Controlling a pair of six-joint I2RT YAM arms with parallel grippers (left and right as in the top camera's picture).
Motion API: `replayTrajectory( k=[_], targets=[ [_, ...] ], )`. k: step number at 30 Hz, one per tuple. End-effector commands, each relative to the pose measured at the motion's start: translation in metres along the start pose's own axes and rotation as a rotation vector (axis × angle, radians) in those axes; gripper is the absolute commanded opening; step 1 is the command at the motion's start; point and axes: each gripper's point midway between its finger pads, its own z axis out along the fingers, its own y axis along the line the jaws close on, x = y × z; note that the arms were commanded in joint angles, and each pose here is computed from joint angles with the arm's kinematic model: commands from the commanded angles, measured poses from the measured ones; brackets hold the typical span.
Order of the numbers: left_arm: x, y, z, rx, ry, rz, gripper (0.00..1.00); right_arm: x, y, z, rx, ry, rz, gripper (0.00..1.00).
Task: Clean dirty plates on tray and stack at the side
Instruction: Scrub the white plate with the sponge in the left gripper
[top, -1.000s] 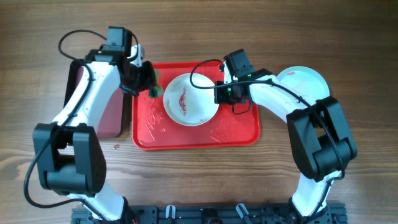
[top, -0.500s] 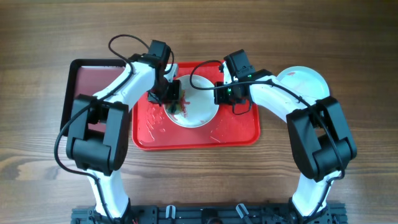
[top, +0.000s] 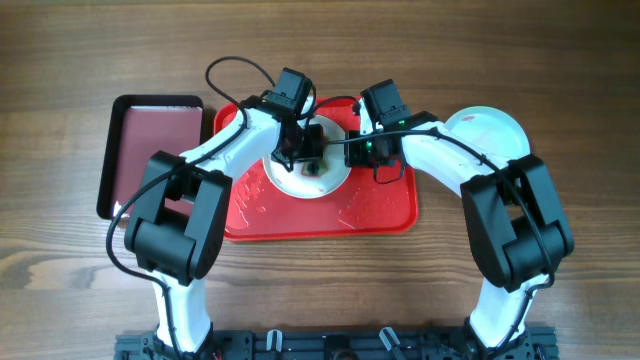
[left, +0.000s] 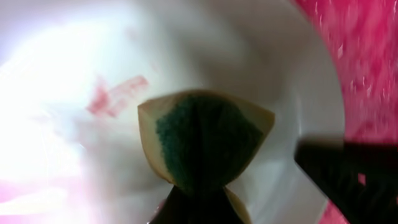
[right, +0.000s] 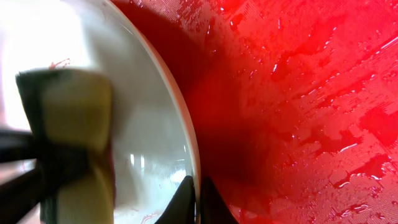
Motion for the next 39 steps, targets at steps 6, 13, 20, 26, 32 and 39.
replayTrajectory(
  k=[6,13,20,26,32,39],
  targets=[
    [-0.019,0.084,-0.003,-0.36,-0.143,-0.265,0.04,0.016,-0.002,0.01,-0.005,0.053,-0.002,0.04],
    [0.034,0.049,0.005,-0.165,0.133,-0.271,0.04,0.015,-0.002,0.01,-0.006,0.05,-0.003,0.04],
    [0.038,-0.035,0.001,0.304,0.185,0.148,0.04,0.014,-0.002,0.01,-0.007,0.047,-0.004,0.04],
    [0.082,0.018,-0.004,0.047,0.361,0.168,0.04,0.014,-0.002,0.01,-0.007,0.047,-0.004,0.04],
    [0.063,0.108,-0.02,-0.274,0.32,0.048,0.04,0.014,-0.002,0.01,-0.007,0.047,-0.005,0.04],
    [0.013,0.142,-0.026,-0.55,0.037,-0.121,0.04,0.014,-0.002,0.01,-0.006,0.047,-0.005,0.04]
  ],
)
